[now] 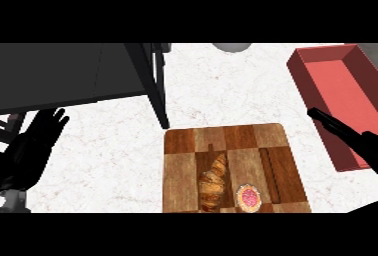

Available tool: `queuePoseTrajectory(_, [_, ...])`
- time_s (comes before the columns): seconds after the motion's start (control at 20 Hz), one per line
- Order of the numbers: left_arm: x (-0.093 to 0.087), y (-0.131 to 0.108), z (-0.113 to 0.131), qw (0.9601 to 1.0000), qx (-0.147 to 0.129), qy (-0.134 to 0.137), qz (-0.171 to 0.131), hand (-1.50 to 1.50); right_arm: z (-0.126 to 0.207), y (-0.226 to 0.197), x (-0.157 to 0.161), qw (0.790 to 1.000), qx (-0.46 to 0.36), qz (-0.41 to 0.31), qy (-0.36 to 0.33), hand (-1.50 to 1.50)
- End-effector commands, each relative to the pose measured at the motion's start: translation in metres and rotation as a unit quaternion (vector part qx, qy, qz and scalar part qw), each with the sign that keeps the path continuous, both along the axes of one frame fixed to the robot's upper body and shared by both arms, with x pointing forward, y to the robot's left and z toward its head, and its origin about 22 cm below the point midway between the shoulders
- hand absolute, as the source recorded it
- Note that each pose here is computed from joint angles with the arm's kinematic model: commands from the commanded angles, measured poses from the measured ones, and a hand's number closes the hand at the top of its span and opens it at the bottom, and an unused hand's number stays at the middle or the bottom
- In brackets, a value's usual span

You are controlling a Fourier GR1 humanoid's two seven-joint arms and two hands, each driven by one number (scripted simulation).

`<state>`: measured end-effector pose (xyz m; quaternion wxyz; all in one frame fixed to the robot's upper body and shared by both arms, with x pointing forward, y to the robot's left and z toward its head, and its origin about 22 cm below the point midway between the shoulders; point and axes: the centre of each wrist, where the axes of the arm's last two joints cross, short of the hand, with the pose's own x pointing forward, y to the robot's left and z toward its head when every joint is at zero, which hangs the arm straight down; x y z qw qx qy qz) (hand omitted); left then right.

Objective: Pick the cupcake from the cutting board and place it in the cardboard box

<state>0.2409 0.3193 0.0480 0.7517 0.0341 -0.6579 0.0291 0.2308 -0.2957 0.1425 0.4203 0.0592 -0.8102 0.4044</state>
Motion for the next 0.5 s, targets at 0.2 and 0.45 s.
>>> queuePoseTrajectory(0.2, [0.004,-0.002,0.009,0.9999,-0.006,-0.002,-0.011,0.00,0.050,0.019,-0.020,0.956,-0.291,-0.027,-0.032,-1.50])
queuePoseTrajectory(0.45, [0.011,-0.005,0.003,0.9998,0.000,-0.004,-0.017,0.00,0.047,0.062,-0.047,0.927,-0.375,-0.022,-0.001,-1.50])
